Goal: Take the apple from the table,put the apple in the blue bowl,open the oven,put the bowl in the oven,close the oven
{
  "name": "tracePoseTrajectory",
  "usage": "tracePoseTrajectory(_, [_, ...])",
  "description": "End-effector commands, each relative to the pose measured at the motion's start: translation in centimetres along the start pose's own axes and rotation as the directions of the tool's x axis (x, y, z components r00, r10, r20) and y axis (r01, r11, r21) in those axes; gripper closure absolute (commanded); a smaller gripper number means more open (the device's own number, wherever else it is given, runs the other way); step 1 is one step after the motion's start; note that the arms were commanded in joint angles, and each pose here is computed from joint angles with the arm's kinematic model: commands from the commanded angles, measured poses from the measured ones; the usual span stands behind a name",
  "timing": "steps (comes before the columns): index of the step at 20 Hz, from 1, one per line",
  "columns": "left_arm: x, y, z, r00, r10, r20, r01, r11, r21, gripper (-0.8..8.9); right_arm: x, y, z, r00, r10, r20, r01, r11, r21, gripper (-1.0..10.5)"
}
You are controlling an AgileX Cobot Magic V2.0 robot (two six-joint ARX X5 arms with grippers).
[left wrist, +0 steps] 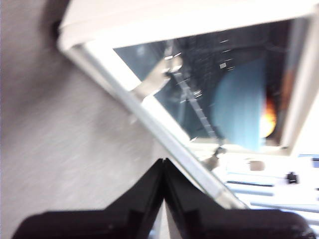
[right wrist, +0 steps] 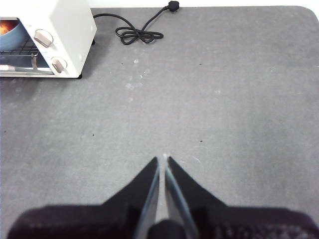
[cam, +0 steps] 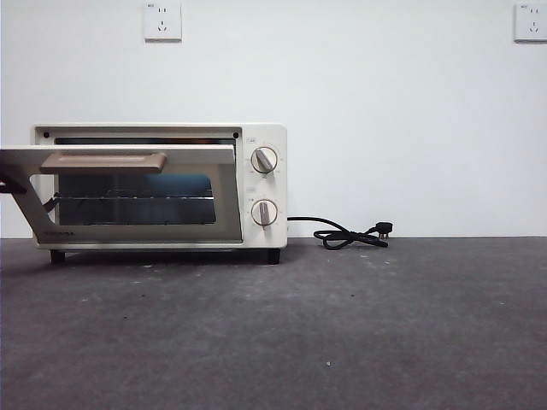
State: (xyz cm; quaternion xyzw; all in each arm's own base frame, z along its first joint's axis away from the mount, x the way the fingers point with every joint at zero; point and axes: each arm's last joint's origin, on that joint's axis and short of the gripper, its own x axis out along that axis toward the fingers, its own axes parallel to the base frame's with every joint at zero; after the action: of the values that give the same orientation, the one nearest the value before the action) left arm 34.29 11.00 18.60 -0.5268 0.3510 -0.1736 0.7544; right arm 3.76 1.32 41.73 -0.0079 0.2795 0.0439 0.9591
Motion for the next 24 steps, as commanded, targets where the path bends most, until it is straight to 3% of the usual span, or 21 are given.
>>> tracePoseTrajectory(1, [0.1, -0.7, 0.4, 0.999, -0.054, 0.009, 0.054, 0.998, -0.036, 8.22, 0.2, 0.0, -0.4, 1.0, -0.009, -0.03, 0.009, 1.0, 0.001, 9.2])
tracePoseTrajectory(6, [-0.1, -2.2, 1.5, 0.99, -0.138, 0.04, 0.14, 0.989, -0.052, 8.22, 0.2, 0.0, -0.4, 1.0, -0.008, -0.03, 0.008, 1.0, -0.002, 9.2])
tracePoseTrajectory(15, [-1.1, -6.1, 2.4, 0.972, -0.232, -0.02, 0.233, 0.971, 0.056, 8.21, 0.2, 0.0, -0.4, 1.0, -0.009, -0.03, 0.009, 1.0, 0.0, 9.2])
tracePoseTrajectory(20, [-2.9, -10.5, 0.9, 0.96, -0.28, -0.024, 0.279, 0.938, 0.204, 8.21, 0.2, 0.0, -0.3, 0.999, -0.012, -0.031, 0.012, 1.0, 0.0, 9.2])
tracePoseTrajectory(24, [-4.6, -14.8, -2.1, 0.953, -0.297, -0.057, 0.296, 0.88, 0.372, 8.21, 0.2, 0.0, -0.3, 0.999, -0.012, -0.031, 0.012, 1.0, -0.001, 9.2])
